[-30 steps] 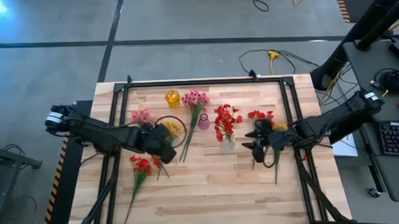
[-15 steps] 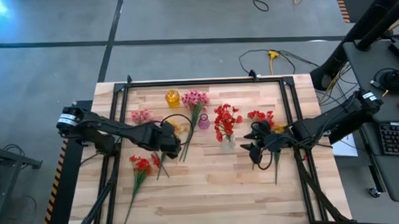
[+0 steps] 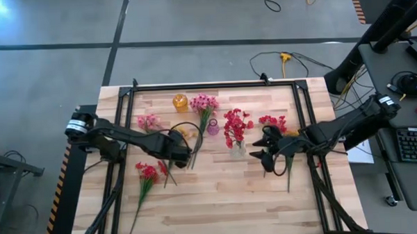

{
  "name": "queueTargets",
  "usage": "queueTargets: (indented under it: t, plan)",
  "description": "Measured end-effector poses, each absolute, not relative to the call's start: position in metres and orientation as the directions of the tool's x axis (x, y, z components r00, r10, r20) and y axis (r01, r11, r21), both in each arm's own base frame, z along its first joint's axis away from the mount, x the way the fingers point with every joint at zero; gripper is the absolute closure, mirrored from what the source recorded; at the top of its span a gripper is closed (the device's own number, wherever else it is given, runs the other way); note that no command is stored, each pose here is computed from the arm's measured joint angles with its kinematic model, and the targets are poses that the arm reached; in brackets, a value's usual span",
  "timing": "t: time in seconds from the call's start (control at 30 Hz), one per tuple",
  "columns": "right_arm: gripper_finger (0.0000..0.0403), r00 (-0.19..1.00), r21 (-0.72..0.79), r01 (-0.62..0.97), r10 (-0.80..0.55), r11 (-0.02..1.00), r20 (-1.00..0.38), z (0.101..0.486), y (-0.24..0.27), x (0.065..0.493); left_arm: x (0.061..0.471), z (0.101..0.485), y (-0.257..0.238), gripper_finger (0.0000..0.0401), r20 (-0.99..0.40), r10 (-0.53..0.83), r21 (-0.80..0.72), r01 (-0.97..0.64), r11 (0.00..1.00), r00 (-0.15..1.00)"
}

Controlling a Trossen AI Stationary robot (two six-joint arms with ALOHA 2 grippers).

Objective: Sort flowers into vase by color
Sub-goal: Put the left yellow flowers into the violet vase

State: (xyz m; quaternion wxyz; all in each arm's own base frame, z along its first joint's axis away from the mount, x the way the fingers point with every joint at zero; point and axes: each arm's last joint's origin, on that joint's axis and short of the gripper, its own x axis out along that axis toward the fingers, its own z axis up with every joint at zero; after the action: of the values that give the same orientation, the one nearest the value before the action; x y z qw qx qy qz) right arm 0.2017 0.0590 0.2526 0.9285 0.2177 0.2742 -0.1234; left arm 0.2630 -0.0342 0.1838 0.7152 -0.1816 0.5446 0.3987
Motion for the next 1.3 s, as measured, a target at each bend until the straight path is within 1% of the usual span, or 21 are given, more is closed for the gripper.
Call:
queueTargets:
  t: [0.17,0.27,0.5,0.6,0.87,1.07,1.17,1.3]
  plan:
    - [0.0181,0.834,0.306,0.314,-0.107,0.899,-0.542,0.271,0.060,0.207,0.265,0.171,-0.034,0.0184,-0.920,0.392,0.244,-0.747,0.618,0.024]
    - [0.0181,0.821,0.287,0.312,-0.105,0.906,-0.562,0.277,0.060,0.205,0.267,0.164,-0.034,0.0184,-0.917,0.399,0.251,-0.773,0.583,0.004]
    - [0.0181,0.795,0.253,0.315,-0.109,0.915,-0.596,0.276,0.060,0.203,0.273,0.156,-0.035,0.0184,-0.916,0.400,0.231,-0.788,0.571,0.021]
    - [0.0181,0.793,0.245,0.312,-0.110,0.918,-0.599,0.275,0.059,0.203,0.274,0.154,-0.035,0.0192,-0.916,0.399,0.227,-0.790,0.569,0.024]
    - [0.0181,0.793,0.223,0.298,-0.111,0.928,-0.600,0.274,0.059,0.203,0.273,0.147,-0.035,0.0228,-0.917,0.395,0.199,-0.802,0.563,0.050]
    - [0.0181,0.793,0.217,0.294,-0.111,0.931,-0.600,0.274,0.059,0.203,0.266,0.140,-0.034,0.0251,-0.916,0.399,0.208,-0.823,0.528,0.025]
    - [0.0181,0.793,0.216,0.293,-0.111,0.931,-0.599,0.274,0.059,0.203,0.266,0.140,-0.034,0.0273,-0.916,0.400,0.207,-0.823,0.529,0.027]
    - [0.0181,0.793,0.216,0.293,-0.111,0.931,-0.599,0.274,0.059,0.203,0.267,0.141,-0.034,0.0316,-0.915,0.401,0.208,-0.818,0.536,0.031]
